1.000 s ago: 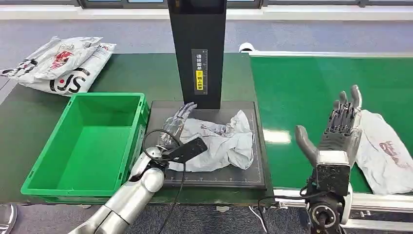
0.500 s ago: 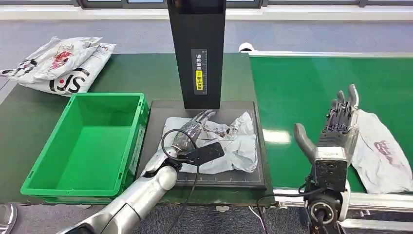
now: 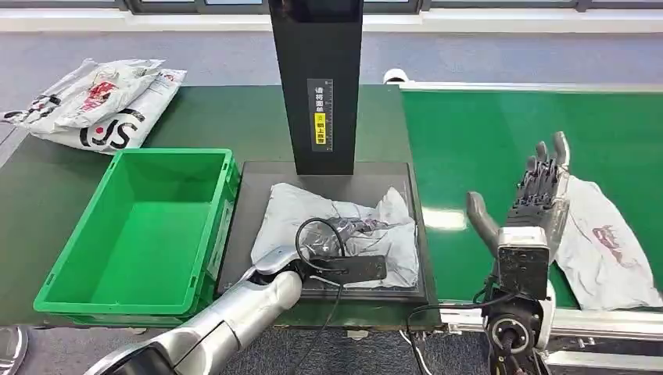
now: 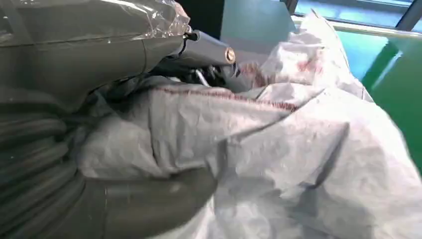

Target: Moved the parcel from conveyor to table for the left to box.

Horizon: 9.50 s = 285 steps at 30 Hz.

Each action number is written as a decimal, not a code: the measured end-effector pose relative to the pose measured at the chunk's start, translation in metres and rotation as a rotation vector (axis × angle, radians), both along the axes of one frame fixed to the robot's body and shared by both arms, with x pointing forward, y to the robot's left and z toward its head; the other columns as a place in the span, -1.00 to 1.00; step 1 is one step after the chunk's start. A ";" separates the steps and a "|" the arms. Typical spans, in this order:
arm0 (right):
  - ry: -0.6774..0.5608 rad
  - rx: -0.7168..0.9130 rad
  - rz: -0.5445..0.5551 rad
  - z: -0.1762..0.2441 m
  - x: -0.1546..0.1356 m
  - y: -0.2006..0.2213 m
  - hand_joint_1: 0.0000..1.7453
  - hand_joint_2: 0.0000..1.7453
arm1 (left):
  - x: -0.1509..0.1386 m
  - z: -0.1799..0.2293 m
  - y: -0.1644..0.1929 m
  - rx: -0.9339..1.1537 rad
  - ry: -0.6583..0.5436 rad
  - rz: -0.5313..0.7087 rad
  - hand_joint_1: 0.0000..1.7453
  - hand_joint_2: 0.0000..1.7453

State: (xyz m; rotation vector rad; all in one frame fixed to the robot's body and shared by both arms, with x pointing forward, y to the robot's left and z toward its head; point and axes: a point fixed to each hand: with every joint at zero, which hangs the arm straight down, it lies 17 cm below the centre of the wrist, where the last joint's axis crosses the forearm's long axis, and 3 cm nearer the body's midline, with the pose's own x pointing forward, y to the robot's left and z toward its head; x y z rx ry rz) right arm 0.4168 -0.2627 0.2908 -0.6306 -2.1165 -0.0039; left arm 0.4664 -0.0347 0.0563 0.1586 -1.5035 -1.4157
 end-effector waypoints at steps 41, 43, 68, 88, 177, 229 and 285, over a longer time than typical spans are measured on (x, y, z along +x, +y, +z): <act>0.060 0.027 -0.102 -0.027 -0.015 -0.037 -1.00 1.00 | 0.067 0.304 0.135 -0.291 -0.817 0.298 1.00 1.00; 0.061 0.027 -0.102 -0.028 -0.016 -0.037 -1.00 1.00 | 0.065 0.307 0.136 -0.295 -0.825 0.296 1.00 1.00; 0.075 0.028 -0.106 -0.030 -0.015 -0.038 -1.00 1.00 | 0.070 0.286 0.174 -0.186 -0.835 0.396 1.00 1.00; 0.128 0.010 -0.140 -0.043 -0.040 -0.057 -1.00 1.00 | -0.042 0.178 0.569 0.444 -0.845 1.195 1.00 1.00; 0.280 -0.045 -0.224 -0.087 -0.005 -0.060 -1.00 1.00 | -0.009 0.215 0.180 -1.102 -0.164 0.394 -1.00 1.00; 1.224 -0.432 -0.332 -0.382 -0.041 -0.120 1.00 1.00 | -0.028 0.192 0.152 -1.124 -0.062 0.401 -1.00 1.00; 0.031 -0.453 0.042 -0.016 0.038 0.118 1.00 1.00 | -0.013 0.224 0.159 -1.188 -0.155 0.367 -1.00 1.00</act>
